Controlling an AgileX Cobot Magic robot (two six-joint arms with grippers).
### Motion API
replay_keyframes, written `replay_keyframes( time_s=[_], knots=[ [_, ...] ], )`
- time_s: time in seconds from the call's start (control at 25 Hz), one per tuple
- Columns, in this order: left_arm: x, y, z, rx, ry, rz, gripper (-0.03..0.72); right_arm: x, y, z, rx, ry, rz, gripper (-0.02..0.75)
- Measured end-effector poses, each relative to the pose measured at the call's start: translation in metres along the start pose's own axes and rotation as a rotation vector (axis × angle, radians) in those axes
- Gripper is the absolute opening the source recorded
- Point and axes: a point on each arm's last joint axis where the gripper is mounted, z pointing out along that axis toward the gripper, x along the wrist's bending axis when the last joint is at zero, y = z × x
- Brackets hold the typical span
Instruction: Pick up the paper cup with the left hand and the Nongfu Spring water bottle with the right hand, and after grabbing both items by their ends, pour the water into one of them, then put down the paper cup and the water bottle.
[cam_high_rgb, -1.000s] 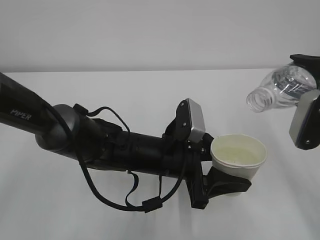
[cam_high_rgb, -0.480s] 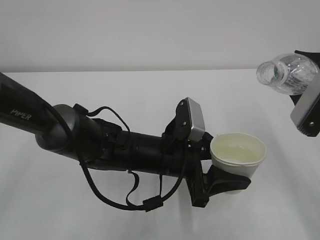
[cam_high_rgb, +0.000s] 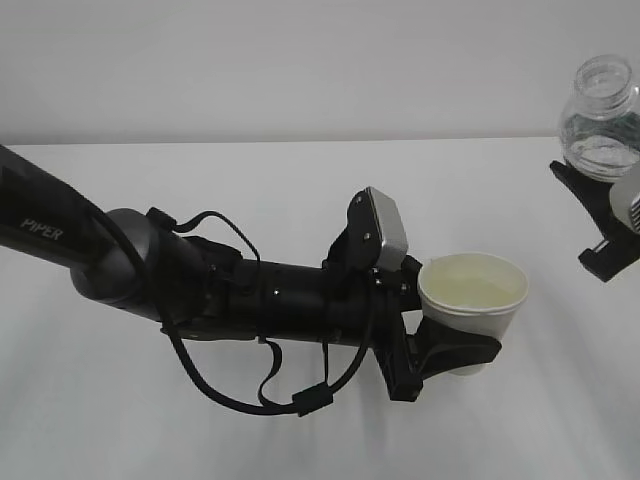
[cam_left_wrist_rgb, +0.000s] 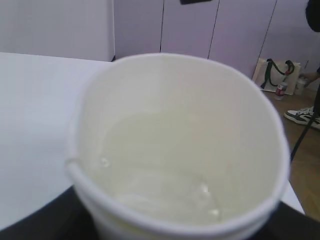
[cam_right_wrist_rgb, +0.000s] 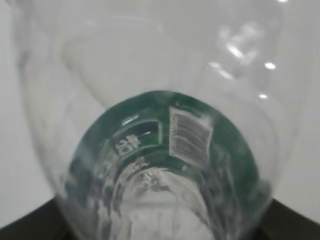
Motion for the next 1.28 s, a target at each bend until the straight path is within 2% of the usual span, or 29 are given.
replay_keyframes(
  time_s=[0.12, 0.44, 0.84, 1.28],
  knots=[
    [0.0001, 0.0001, 0.0, -0.001, 0.001, -0.001, 0.448, -0.0006, 0.0011, 0.0, -0.012, -0.005, 0.113, 0.435],
    [0.0005, 0.0003, 0.0, -0.004, 0.006, -0.004, 0.449, -0.0037, 0.007, -0.0003, -0.082, -0.031, 0.244, 0.435],
    [0.0008, 0.0001, 0.0, -0.001, 0.009, -0.005, 0.449, -0.0041, 0.0077, -0.0004, -0.093, -0.027, 0.415, 0.435],
    [0.0078, 0.0038, -0.0006, -0.046, 0.084, -0.06, 0.449, -0.0025, 0.0052, -0.0024, -0.081, -0.03, 0.535, 0.435]
  ],
)
